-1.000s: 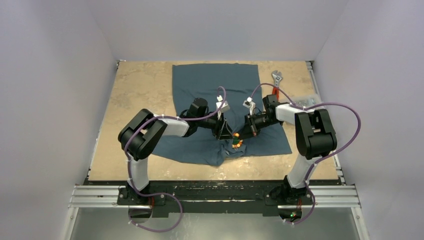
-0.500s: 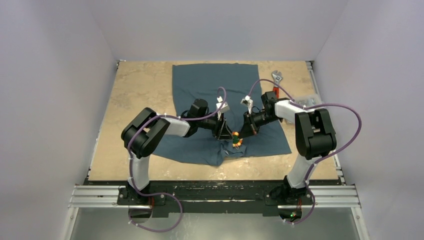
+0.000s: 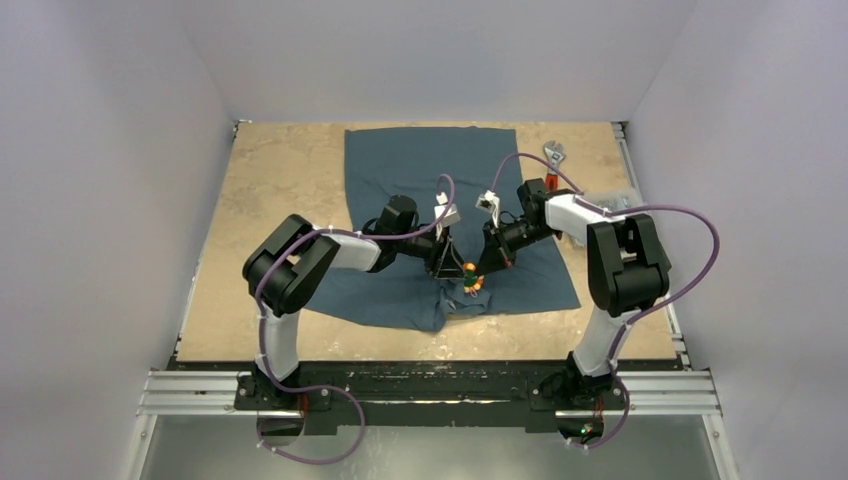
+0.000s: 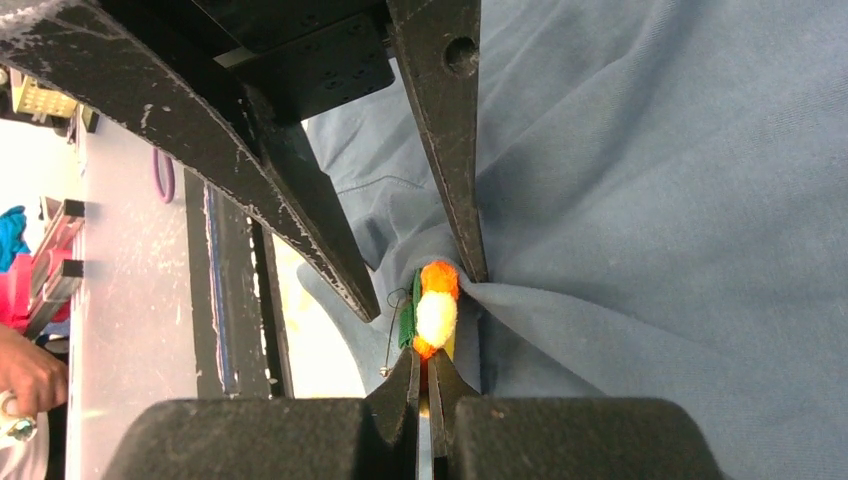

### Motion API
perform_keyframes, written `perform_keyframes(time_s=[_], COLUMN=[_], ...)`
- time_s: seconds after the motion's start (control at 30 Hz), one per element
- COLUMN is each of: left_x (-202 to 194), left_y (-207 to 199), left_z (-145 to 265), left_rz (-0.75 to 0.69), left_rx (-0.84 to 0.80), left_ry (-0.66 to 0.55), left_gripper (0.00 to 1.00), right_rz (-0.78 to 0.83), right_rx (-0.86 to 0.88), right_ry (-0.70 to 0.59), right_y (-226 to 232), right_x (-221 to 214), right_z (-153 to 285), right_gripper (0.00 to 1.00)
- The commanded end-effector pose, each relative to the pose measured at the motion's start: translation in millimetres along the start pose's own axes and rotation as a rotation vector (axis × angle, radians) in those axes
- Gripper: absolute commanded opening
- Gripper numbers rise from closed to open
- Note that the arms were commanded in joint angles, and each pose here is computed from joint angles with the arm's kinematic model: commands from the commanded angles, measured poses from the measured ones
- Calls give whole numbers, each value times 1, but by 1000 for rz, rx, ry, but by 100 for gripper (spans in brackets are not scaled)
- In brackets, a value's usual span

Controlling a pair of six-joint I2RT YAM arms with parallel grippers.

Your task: Remove the brooch from the garment

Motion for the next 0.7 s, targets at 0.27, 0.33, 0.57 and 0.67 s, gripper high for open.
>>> perform_keyframes(time_s=[0.27,0.33,0.57,0.67], left_x=[9,7,1,1], left_y=[-2,-4,-10,-9], left_z=[-7,-6,-5,-5], left_rz=[-32,-27,5,62], left_rx=[-78,-82,-114,-98], left_ry=[-45,-42,-28,-29], left_gripper=[27,27,7,0], right_rz=[123,126,113,94], right_rx=[50,49,44,42], right_ry=[19,20,5,-4], right_y=[9,9,6,5], right_x=[16,17,24,25], right_z=[-7,-7,-8,-9], right_gripper=[0,0,2,20])
Point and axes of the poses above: each gripper's point midway between its finger pads, its own z axis back along the fingers, its own y axis along the line the jaws close on, x = y × z, the point moved 1 cm from there along z, back along the fingers, and after that the axes turned 15 degrees about -z, right-handed, at the moved point
